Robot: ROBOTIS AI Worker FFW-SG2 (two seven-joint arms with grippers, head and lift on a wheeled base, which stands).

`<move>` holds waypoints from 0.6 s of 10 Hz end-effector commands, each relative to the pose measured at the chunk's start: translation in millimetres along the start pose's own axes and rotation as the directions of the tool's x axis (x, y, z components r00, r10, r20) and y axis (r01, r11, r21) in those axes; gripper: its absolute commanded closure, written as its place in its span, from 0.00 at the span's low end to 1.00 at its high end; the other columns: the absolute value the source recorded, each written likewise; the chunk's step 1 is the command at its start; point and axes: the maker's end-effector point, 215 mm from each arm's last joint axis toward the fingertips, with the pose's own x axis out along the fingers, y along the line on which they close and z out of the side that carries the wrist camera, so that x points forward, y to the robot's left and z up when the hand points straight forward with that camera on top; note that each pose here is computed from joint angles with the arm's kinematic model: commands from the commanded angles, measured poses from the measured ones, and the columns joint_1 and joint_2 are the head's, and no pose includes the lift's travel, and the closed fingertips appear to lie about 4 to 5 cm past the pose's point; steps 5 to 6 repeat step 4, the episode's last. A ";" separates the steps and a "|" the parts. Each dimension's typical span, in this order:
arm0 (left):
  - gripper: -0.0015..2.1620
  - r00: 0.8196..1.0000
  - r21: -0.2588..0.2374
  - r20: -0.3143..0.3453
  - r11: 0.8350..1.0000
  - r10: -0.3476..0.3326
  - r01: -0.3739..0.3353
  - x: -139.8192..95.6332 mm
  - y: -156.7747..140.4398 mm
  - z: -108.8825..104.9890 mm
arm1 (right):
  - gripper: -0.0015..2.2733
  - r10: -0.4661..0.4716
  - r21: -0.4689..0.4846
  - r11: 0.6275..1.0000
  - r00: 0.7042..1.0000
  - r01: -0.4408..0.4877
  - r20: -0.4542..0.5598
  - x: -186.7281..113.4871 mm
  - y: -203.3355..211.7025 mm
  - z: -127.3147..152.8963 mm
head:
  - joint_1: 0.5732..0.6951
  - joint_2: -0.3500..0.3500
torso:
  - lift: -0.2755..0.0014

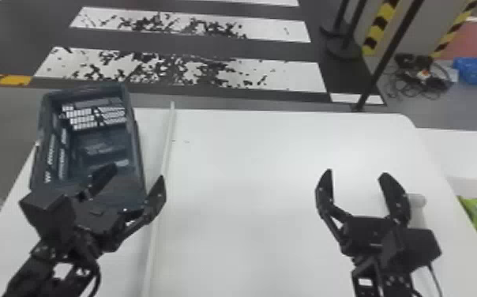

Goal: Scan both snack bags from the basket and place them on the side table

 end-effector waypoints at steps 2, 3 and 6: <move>0.05 1.000 -0.002 0.000 1.000 -0.001 0.001 0.6 -0.7 -0.1 | 0.03 -0.002 0.003 1.000 1.000 0.002 0.000 0.0 0.3 0.3 | 1.00 0.39 | 0.72; 0.05 1.000 -0.002 0.002 1.000 -0.001 0.001 1.2 -1.1 0.5 | 0.03 -0.002 0.003 1.000 1.000 0.002 0.000 0.0 0.3 0.3 | 1.00 0.39 | 0.72; 0.05 1.000 -0.002 0.000 1.000 -0.002 0.002 0.7 -1.6 -0.3 | 0.03 -0.002 0.003 1.000 1.000 0.002 0.000 0.0 0.3 0.3 | 1.00 0.39 | 0.72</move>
